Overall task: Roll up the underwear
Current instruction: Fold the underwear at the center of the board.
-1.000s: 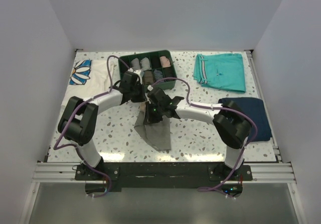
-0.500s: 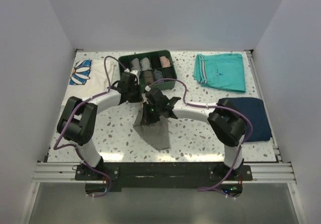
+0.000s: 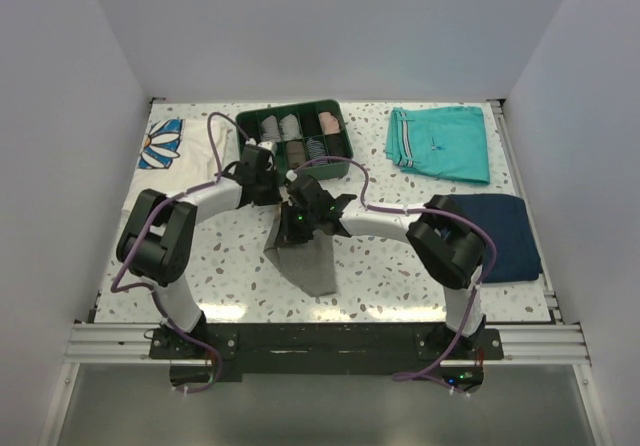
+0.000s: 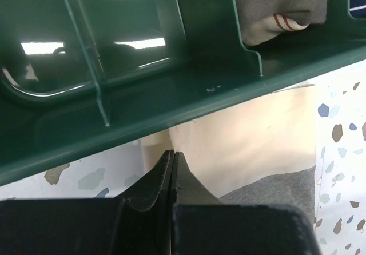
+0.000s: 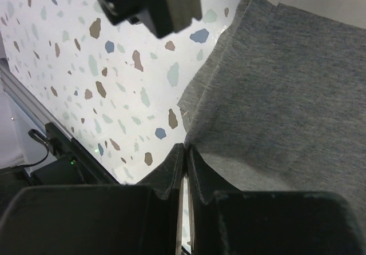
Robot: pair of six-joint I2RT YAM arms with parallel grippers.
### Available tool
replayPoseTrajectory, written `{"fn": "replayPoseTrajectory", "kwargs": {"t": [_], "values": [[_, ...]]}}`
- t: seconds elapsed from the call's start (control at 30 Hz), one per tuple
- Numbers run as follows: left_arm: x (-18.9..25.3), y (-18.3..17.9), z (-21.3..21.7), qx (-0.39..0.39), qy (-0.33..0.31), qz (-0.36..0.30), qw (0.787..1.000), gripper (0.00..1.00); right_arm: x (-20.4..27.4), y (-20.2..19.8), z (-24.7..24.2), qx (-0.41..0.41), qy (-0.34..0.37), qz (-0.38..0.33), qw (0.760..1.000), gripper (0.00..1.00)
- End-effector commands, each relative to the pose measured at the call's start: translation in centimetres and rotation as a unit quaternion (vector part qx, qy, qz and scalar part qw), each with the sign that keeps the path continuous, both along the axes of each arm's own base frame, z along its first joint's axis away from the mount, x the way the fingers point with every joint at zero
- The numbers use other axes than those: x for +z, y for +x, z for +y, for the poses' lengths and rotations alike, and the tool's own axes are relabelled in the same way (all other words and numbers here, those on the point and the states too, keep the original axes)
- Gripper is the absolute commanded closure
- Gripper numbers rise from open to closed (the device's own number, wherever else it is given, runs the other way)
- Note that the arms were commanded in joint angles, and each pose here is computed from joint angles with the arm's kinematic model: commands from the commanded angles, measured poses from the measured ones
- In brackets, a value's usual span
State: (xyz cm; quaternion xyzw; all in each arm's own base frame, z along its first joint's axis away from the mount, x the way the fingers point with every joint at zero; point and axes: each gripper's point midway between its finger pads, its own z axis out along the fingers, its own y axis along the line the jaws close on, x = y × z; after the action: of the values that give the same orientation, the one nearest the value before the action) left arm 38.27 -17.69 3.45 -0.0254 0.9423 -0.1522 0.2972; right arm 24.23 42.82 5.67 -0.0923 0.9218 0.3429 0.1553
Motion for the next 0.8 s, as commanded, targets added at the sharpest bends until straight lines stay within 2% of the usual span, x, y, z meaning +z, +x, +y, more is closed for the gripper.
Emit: {"fn": "replayPoseTrajectory", "kwargs": {"t": [0.0, 0.1, 0.27, 0.3, 0.37, 0.43, 0.5, 0.6, 0.77], "values": [[0.5, 1.2, 0.8, 0.02, 0.002, -0.017, 1.0, 1.0, 1.9, 0.5, 2.5, 0.011, 0.046, -0.008, 0.999, 0.94], [0.5, 1.2, 1.0, 0.025, 0.002, -0.016, 1.0, 1.0, 1.6, 0.5, 2.8, 0.009, 0.051, 0.003, 0.999, 0.91], [0.7, 1.1, 1.4, 0.034, 0.005, -0.017, 0.999, 0.97, 0.6, 0.1, 3.0, 0.014, 0.05, 0.018, 0.998, 0.78], [0.8, 1.1, 1.5, 0.036, 0.005, -0.018, 0.999, 0.92, 0.4, -0.2, 3.1, 0.02, 0.05, 0.023, 0.998, 0.73], [1.0, 1.4, 2.0, 0.046, 0.012, -0.023, 0.999, 0.88, 0.7, -0.3, 3.1, 0.025, 0.057, 0.018, 0.998, 0.7], [1.5, 1.5, 2.2, 0.049, 0.012, -0.028, 0.998, 0.82, 1.8, -0.2, 2.5, 0.025, 0.062, -0.003, 0.998, 0.59], [2.4, 1.6, 2.4, 0.054, 0.012, -0.039, 0.998, 0.7, 3.1, 0.2, 1.6, 0.02, 0.062, -0.024, 0.998, 0.54], [3.8, 1.7, 2.5, 0.057, 0.004, -0.059, 0.997, 0.69, 5.0, 0.7, -1.0, 0.001, 0.049, -0.059, 0.997, 0.51], [4.8, 1.5, 2.7, 0.059, 0.006, -0.063, 0.996, 0.66, 7.1, 2.2, -8.7, -0.094, -0.06, -0.126, 0.986, 0.51]]}}
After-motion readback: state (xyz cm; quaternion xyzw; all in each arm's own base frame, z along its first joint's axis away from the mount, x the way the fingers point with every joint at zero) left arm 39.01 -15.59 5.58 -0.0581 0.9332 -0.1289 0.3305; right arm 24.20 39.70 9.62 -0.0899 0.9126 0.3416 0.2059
